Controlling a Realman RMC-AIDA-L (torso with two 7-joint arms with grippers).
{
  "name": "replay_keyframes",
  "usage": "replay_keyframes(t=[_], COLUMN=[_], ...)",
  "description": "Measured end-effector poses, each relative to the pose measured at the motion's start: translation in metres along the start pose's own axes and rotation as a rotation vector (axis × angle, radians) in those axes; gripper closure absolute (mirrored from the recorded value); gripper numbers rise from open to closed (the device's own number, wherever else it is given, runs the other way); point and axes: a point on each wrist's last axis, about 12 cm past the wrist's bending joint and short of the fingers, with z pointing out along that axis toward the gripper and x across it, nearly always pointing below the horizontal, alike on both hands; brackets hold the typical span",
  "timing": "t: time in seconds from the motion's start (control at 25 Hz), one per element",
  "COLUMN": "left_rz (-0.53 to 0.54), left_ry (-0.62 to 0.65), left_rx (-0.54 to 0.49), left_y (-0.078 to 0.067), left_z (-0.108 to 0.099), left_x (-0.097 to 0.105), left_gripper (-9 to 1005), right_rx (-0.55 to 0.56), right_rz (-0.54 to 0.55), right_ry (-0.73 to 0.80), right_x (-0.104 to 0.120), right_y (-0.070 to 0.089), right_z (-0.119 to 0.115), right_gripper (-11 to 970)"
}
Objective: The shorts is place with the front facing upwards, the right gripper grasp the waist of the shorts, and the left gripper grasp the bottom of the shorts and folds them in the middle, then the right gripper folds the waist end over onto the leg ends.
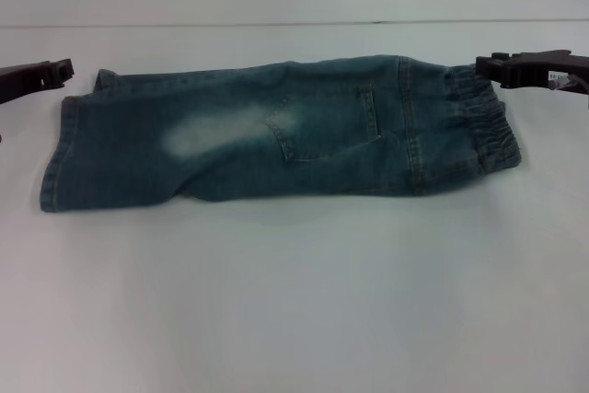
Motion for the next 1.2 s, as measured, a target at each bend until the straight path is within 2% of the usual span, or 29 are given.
replay_keyframes(t=[0.12, 0.2, 0.36, 0.4, 0.52, 0.72, 0.76, 0.96, 1.08, 1.2], left_rz=[0.0, -0.003, -0.022, -0.023, -0.013, 0.057, 0.095, 0.218, 0.255, 0.276], left_ry=[-0.001, -0.001, -0.024, -0.037, -0.076, -0.125, -0.121, -0.075, -0.034, -0.009], left_rx=[-0.01, -0.01, 0.004, 0.031, 0.13, 0.358, 0.433, 0.675, 0.766, 0.808], left_y=[0.001, 0.001, 0.005, 0.005, 0.002, -0.009, -0.015, -0.036, -0.045, -0.052], left_z=[0.0, -0.001, -0.007, -0.01, -0.019, -0.041, -0.047, -0.064, -0.069, -0.07], left_x=[0.002, 0.003, 0.004, 0.005, 0.008, 0.017, 0.019, 0.031, 0.036, 0.039], left_gripper=[846, 799, 627, 584, 341, 126, 127, 129, 131, 133], right_rx=[0.002, 0.005, 0.009, 0.009, -0.016, -0.104, -0.126, -0.227, -0.262, -0.27], right_rz=[0.008, 0.011, 0.025, 0.031, 0.058, 0.135, 0.154, 0.217, 0.232, 0.225], right_ry=[-0.001, -0.002, -0.003, -0.004, -0.007, -0.008, 0.004, 0.077, 0.107, 0.168], right_x=[0.0, 0.001, 0.001, 0.001, -0.001, -0.009, -0.012, -0.028, -0.044, -0.06], right_y=[-0.001, -0.001, -0.004, -0.005, -0.01, -0.02, -0.022, -0.025, -0.023, -0.018], right_z=[0.0, -0.001, -0.003, -0.005, -0.012, -0.037, -0.043, -0.07, -0.085, -0.094], right_gripper=[710, 667, 582, 561, 497, 294, 253, 41, 36, 32])
